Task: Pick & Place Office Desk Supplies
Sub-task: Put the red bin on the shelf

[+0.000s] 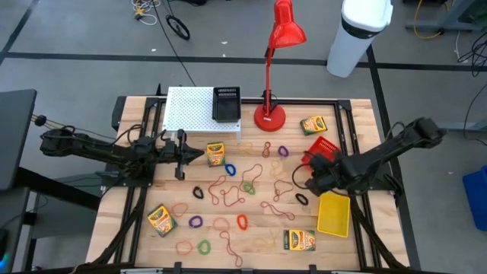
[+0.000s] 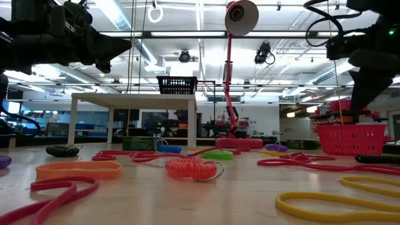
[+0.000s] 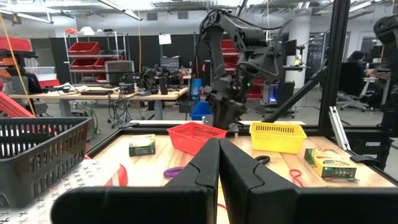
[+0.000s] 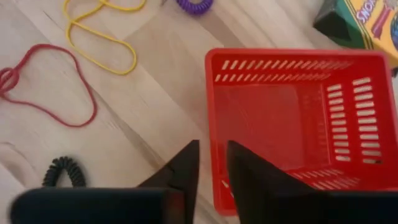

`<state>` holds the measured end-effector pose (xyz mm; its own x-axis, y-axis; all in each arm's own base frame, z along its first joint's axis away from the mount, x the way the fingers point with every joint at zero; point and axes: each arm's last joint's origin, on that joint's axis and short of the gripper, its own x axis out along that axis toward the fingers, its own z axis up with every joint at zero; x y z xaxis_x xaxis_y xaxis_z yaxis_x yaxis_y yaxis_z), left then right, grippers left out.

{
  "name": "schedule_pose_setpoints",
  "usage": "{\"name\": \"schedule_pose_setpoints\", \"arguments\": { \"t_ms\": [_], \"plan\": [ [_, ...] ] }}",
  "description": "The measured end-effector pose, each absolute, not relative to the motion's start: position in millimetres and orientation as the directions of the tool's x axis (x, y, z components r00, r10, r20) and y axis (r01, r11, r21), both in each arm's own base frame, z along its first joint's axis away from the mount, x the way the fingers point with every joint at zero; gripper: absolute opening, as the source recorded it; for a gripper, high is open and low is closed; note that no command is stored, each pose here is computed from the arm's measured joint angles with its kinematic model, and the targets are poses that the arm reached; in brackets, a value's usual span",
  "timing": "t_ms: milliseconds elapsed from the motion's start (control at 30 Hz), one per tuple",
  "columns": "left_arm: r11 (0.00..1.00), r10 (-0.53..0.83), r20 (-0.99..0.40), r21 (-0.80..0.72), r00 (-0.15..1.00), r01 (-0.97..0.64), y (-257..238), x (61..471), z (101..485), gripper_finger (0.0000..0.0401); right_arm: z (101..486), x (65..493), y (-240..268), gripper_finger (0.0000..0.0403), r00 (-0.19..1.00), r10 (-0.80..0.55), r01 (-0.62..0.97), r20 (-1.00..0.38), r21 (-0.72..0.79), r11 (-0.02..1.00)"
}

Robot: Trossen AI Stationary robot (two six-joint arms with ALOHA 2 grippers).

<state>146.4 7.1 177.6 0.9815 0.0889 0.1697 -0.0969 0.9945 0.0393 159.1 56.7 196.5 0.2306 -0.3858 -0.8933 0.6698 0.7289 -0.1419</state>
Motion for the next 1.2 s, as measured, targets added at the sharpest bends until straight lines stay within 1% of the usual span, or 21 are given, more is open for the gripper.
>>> {"name": "schedule_pose_setpoints", "arguments": {
  "t_ms": [67,133,267,400,600,733,833,933,1100,1200],
  "plan": [
    [0.994,0.089,0.169,0.039,0.981,-0.097,7.2,146.4,177.6,0.0013,193.0,161.6,56.4,0.0124,0.209,-0.396,0.659,-0.894,-0.17,0.733],
    [0.994,0.09,0.169,0.039,0.981,-0.098,7.2,146.4,177.6,0.0013,189.2,164.4,54.8,0.0135,0.18,-0.401,0.663,-0.898,-0.19,0.724],
    [0.994,0.09,0.169,0.039,0.982,-0.098,7.2,146.4,177.6,0.0013,181.5,170.4,48.1,0.0136,0.113,-0.412,0.666,-0.904,-0.239,0.706],
    [0.994,0.09,0.169,0.039,0.981,-0.098,7.2,146.4,177.6,0.0013,176.4,175.6,43.0,0.0116,0.077,-0.4,0.65,-0.913,-0.258,0.715],
    [0.994,0.09,0.169,0.039,0.981,-0.098,7.2,146.4,177.6,0.0013,175.7,182.6,44.4,0.0073,0.132,-0.366,0.618,-0.921,-0.212,0.757],
    [0.994,0.09,0.169,0.039,0.982,-0.098,7.2,146.4,177.6,0.0013,175.7,182.1,44.3,0.0039,0.127,-0.367,0.618,-0.921,-0.216,0.756],
    [0.994,0.09,0.169,0.039,0.982,-0.098,7.2,146.4,177.6,0.0013,175.7,182.1,44.2,0.0021,0.128,-0.37,0.615,-0.92,-0.219,0.757],
    [0.994,0.09,0.169,0.039,0.982,-0.098,7.2,146.4,177.6,0.0013,175.8,182.1,43.8,0.0013,0.131,-0.381,0.614,-0.915,-0.227,0.756],
    [0.994,0.09,0.169,0.041,0.981,-0.098,7.2,146.4,177.6,0.0013,178.7,182.9,44.6,0.0011,0.13,-0.381,0.609,-0.915,-0.23,0.759],
    [0.993,0.09,0.169,0.057,0.981,-0.101,7.2,146.4,177.6,0.0013,188.7,189.2,46.4,0.0008,0.164,-0.381,0.606,-0.91,-0.211,0.767]
  ]
}}
